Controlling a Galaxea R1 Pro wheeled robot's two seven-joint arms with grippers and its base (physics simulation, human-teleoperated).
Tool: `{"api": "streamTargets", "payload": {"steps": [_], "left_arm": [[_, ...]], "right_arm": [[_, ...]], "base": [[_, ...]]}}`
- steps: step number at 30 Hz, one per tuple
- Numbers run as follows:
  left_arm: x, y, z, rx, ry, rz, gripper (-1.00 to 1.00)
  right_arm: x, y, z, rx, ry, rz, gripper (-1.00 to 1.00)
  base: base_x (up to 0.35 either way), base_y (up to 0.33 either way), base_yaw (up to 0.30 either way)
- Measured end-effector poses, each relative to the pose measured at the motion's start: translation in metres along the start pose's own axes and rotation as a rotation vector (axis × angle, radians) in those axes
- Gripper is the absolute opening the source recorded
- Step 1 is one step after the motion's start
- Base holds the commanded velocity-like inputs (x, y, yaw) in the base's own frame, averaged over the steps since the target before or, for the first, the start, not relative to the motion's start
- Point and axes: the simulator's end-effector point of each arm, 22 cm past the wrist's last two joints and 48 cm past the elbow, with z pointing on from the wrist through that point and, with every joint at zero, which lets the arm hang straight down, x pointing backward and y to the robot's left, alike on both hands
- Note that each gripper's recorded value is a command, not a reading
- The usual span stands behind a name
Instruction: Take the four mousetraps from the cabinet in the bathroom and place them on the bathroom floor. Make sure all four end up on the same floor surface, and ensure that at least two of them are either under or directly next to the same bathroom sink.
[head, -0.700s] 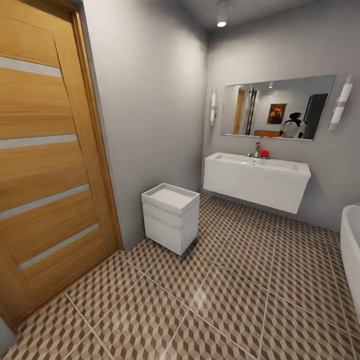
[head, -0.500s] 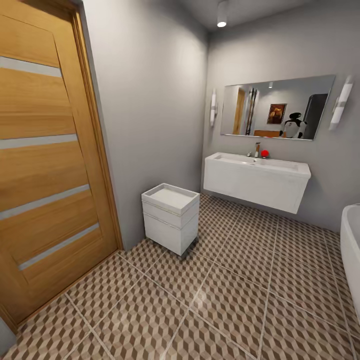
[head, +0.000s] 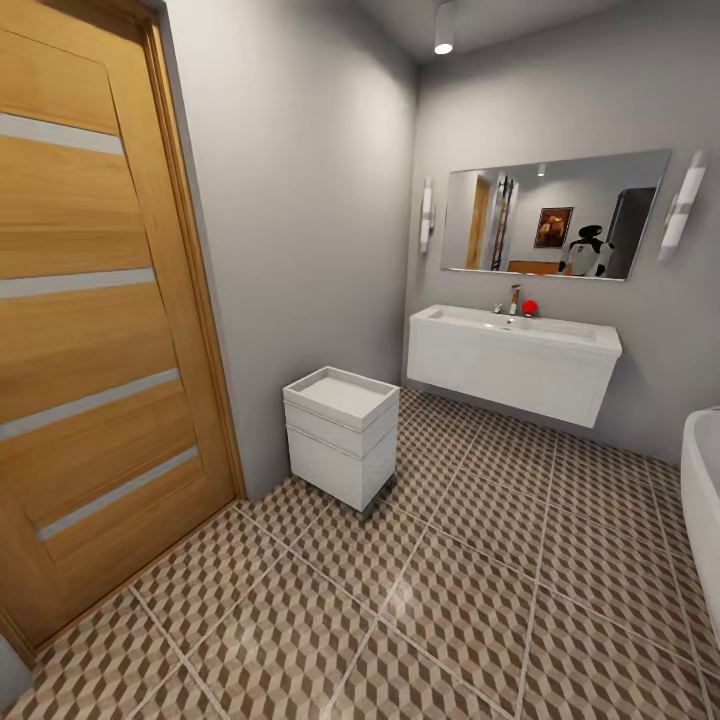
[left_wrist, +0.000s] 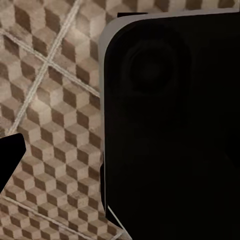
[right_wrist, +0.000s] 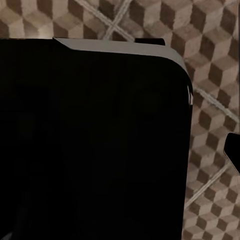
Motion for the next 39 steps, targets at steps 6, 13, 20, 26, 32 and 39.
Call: {"api": "streamTargets", "payload": {"steps": [6,13,20,26,32,39], "left_arm": [[-0.017,0.003,0.000,-0.004,-0.040,0.001,1.00],[-0.035,0.021,0.000,-0.029,-0.075,0.001,1.00],[-0.047,0.024,0.000,-0.035,-0.082,0.000,1.00],[-0.134,0.023,-0.012,-0.034,-0.188,-0.001,1.00],[-0.261,0.020,-0.062,-0.032,-0.443,-0.003,1.00],[-0.273,0.030,-0.069,-0.054,-0.474,-0.002,1.00]], "right_arm": [[-0.013,-0.005,0.000,0.007,-0.045,-0.001,1.00],[-0.033,-0.007,-0.001,0.011,-0.108,-0.002,1.00],[-0.060,-0.010,-0.003,0.021,-0.187,-0.004,1.00],[-0.166,-0.012,-0.025,0.031,-0.399,-0.002,1.00],[-0.281,-0.012,-0.074,0.038,-0.619,-0.024,1.00],[-0.307,-0.006,-0.086,0.042,-0.668,-0.106,1.00]], "base": [[0.000,0.000,0.000],[0.000,0.000,0.000],[0.000,0.000,0.000],[0.000,0.000,0.000],[0.000,0.000,0.000],[0.000,0.000,0.000]]}}
